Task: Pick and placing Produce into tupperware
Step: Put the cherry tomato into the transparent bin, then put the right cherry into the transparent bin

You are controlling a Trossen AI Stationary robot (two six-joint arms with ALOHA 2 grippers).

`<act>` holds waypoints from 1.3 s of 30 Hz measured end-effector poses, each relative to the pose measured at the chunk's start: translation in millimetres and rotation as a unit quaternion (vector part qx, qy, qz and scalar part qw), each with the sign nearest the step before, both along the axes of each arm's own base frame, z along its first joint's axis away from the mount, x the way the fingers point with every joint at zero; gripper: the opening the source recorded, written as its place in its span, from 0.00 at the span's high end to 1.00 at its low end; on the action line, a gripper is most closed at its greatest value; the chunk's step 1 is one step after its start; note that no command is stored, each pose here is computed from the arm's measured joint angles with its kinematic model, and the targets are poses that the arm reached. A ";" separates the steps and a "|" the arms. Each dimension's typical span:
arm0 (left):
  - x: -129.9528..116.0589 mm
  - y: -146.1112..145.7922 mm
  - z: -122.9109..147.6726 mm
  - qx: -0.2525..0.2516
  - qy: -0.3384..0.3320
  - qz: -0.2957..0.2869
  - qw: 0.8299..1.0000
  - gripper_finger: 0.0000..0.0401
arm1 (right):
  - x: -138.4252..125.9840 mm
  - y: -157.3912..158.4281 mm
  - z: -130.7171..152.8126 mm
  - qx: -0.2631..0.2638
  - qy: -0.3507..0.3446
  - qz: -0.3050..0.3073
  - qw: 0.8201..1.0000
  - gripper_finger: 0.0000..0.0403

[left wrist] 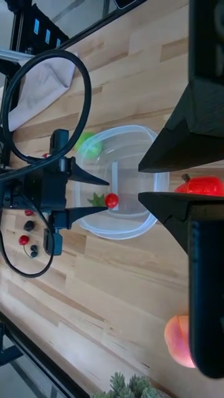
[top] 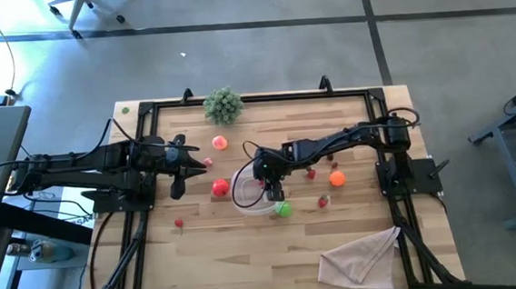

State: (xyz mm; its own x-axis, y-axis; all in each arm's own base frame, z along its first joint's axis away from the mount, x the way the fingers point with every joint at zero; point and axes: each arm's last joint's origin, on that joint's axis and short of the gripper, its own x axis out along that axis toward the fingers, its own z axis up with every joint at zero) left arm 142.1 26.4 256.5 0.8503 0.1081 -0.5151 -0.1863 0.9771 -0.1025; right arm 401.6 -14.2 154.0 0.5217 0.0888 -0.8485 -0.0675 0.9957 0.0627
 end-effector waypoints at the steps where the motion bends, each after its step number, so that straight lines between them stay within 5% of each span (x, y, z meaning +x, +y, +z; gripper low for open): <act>1: 0.0 0.0 -0.1 0.000 0.000 0.000 1.000 0.87 | -0.5 0.1 1.4 0.000 0.000 0.000 1.000 0.55; 11: 0.0 0.0 0.0 0.000 0.000 0.000 1.000 0.87 | -24.8 -1.4 60.3 -0.031 -0.026 -0.040 0.998 0.55; 22: -0.2 -0.1 -0.3 0.000 0.002 0.000 1.000 0.87 | -114.8 5.8 131.1 -0.138 -0.068 -0.172 0.973 0.55; 26: -0.3 -0.1 -0.5 -0.001 0.003 0.000 1.000 0.87 | -154.8 6.4 121.1 -0.134 -0.105 -0.215 0.962 0.55; 33: -0.3 -0.1 -0.6 -0.001 0.003 0.000 1.000 0.87 | -210.6 -5.8 63.1 -0.096 -0.186 -0.296 0.932 0.55; 39: -0.3 -0.1 -0.5 -0.001 0.003 0.000 1.000 0.87 | -243.1 -21.0 23.0 -0.092 -0.202 -0.475 0.851 0.55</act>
State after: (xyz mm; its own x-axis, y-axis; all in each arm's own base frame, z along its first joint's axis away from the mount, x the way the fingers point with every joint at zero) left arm 141.7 26.4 256.0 0.8468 0.1076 -0.5208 -0.1870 0.9770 -0.1023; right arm 158.5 -35.2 177.0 0.5358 -0.6517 -0.5368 0.7956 0.6026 0.0625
